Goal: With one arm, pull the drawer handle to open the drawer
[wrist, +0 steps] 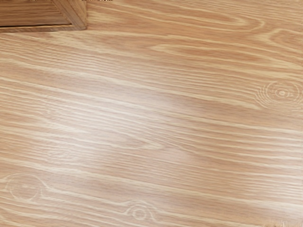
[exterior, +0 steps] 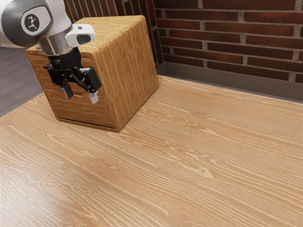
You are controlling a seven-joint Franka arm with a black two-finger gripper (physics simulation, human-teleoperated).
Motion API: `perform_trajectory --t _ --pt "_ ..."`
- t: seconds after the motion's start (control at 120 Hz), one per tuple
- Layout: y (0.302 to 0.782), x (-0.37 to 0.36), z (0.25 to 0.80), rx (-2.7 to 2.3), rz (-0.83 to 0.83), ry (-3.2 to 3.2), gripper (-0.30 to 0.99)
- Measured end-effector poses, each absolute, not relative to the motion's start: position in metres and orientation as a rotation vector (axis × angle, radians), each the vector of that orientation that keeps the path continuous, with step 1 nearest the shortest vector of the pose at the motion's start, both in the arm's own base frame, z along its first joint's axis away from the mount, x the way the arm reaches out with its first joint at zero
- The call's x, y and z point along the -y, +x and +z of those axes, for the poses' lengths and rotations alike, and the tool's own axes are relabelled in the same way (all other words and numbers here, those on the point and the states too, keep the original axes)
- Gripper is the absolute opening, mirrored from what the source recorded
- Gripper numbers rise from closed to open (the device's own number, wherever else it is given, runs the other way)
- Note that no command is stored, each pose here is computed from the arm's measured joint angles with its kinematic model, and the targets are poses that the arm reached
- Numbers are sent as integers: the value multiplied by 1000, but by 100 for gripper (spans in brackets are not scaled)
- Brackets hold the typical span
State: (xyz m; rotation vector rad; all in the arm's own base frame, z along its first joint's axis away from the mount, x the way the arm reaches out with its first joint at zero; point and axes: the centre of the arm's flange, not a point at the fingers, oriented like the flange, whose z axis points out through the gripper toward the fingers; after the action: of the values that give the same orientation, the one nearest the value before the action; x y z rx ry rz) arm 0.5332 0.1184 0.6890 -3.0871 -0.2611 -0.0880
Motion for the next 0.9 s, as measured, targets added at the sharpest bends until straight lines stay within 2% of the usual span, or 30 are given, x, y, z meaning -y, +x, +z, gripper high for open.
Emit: perform_trajectory --t 0.225,0.392,0.442,0.617,0.75,0.9 --pt "540 -95 686 196 -91 -3158 69" --pt "508 -85 782 175 -312 -3096 69" --pt "500 -81 796 175 -342 -3097 69" --pt "501 -69 795 209 -340 -3209 69" --pt "518 -64 776 228 -299 -3325 69" --pt "524 -104 769 295 -352 -3352 69"
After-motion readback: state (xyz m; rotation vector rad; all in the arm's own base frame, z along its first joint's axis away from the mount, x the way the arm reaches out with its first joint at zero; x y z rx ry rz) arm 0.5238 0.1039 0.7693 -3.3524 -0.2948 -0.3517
